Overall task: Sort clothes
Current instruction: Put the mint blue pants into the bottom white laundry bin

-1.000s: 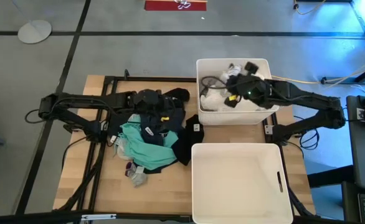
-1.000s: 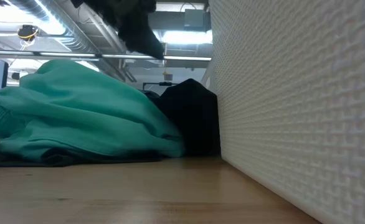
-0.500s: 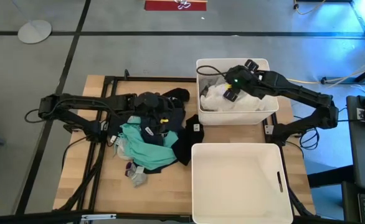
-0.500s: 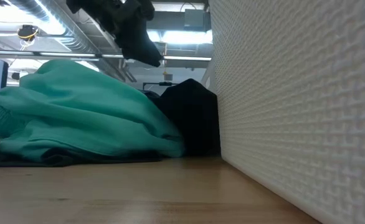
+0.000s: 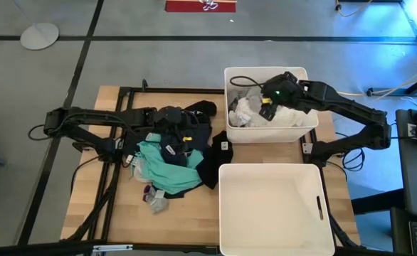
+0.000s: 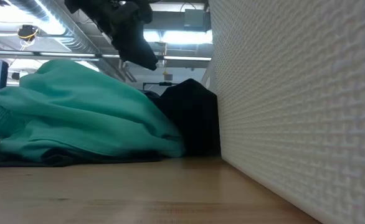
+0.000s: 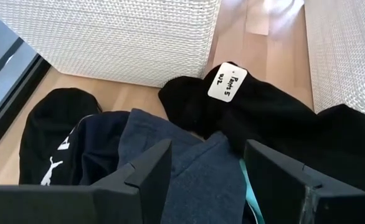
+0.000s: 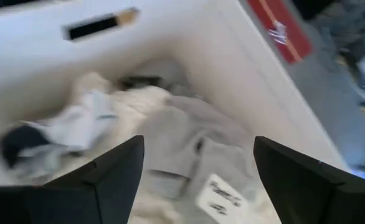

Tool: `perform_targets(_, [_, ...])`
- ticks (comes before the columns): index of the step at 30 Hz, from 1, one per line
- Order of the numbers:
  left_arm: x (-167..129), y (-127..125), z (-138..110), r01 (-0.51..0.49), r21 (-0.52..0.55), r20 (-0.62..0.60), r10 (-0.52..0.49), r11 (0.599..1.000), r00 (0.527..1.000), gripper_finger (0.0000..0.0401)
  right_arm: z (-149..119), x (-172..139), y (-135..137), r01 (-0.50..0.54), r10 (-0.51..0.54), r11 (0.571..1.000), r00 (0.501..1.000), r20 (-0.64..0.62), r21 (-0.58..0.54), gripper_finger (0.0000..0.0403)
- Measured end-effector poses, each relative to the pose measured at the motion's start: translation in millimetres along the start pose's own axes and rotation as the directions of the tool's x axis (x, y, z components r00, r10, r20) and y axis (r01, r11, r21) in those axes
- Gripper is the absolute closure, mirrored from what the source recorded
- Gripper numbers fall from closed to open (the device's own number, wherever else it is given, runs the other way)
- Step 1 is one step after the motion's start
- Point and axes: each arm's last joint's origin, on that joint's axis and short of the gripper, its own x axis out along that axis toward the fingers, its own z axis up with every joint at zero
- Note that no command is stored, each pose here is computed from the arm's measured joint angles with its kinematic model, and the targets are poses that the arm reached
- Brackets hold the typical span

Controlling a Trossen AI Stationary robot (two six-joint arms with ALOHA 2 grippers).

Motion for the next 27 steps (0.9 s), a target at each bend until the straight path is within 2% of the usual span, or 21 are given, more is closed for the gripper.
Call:
perform_targets(4, [0.0,0.0,-1.1,0.0,0.0,-0.011,0.0,1.0,1.0,0.021,1.2,-6.4,1.4,-0.141,0.14,0.99,0.989,0.055,0.016,0.0101])
perform_targets(10, [-0.6,-6.9,-3.6,0.018,0.026,-0.033,-0.017,1.0,0.999,0.021,6.6,-11.8,9.4,-0.33,0.328,0.944,0.936,0.13,-0.004,0.0102])
perform_targets(15, [-7.6,-21.0,-8.1,0.058,0.052,-0.066,-0.055,0.997,0.996,0.021,12.5,-21.6,27.7,-0.368,0.376,0.927,0.906,0.196,-0.079,0.0102])
perform_targets(21, [-24.3,-35.4,-16.1,0.049,0.034,-0.111,-0.045,0.998,0.993,0.021,18.3,-35.7,49.2,-0.418,0.447,0.894,0.851,0.276,-0.16,0.0102])
perform_targets(27, [-45.6,-56.6,-22.9,0.125,0.074,-0.121,-0.115,0.989,0.986,0.021,18.2,-46.6,65.4,-0.447,0.503,0.862,0.811,0.3,-0.239,0.0102])
